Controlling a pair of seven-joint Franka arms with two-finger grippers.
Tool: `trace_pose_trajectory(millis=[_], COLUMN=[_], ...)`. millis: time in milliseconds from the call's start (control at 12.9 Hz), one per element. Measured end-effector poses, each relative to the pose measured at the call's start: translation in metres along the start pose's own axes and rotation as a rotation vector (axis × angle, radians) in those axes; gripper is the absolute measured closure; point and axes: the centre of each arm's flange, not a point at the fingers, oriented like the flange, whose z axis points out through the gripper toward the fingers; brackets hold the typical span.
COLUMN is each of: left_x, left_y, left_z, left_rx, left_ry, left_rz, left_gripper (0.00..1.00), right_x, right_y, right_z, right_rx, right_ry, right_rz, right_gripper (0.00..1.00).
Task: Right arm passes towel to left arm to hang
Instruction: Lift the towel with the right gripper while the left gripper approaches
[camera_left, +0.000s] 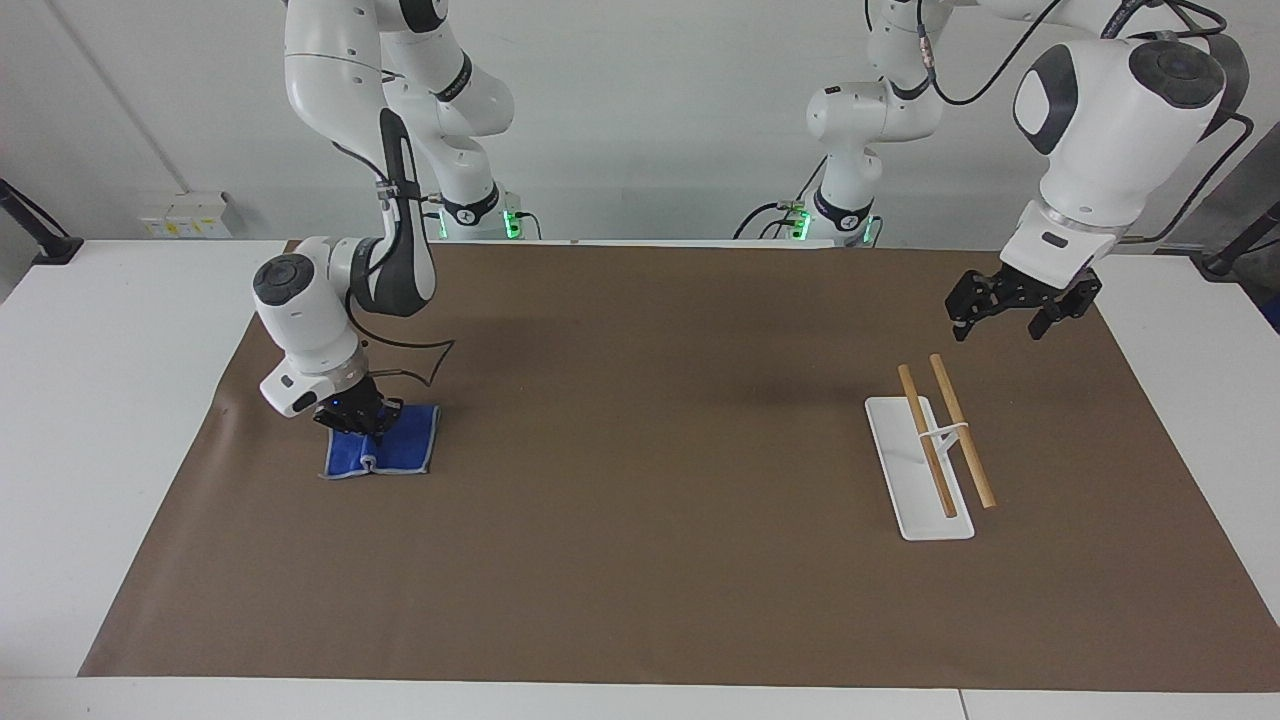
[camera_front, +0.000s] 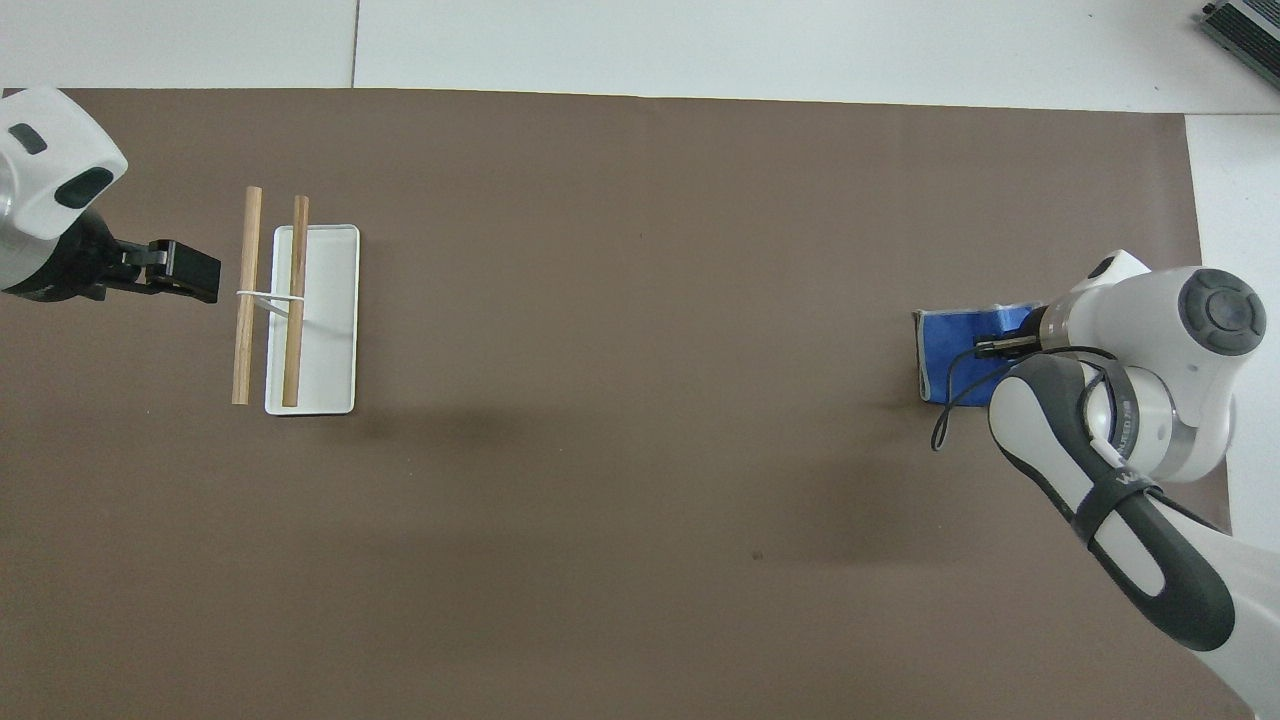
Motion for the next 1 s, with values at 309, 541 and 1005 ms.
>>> trace_pose_trajectory(millis=[309, 541, 1005], left_x=[0.0, 0.001, 0.002], left_y=[0.0, 0.003, 0.02], left_z=[0.001, 0.003, 0.02], left_rx=[0.0, -0.013, -0.099], left_ry=[-0.003, 0.012, 0.102], left_rz=[-0.008, -0.093, -0.447], left_gripper=[0.0, 0.0, 0.0], right_x=[0.012, 0.018, 0.015], right_y=[-0.025, -0.053, -0.122], right_z=[-0.061, -0.107, -0.171], right_rx=[0.088, 0.196, 0.447], right_ry=[0.052, 0.09, 0.108], right_rz=[0.036, 0.078, 0.297], right_gripper=[0.96, 0.96, 0.96])
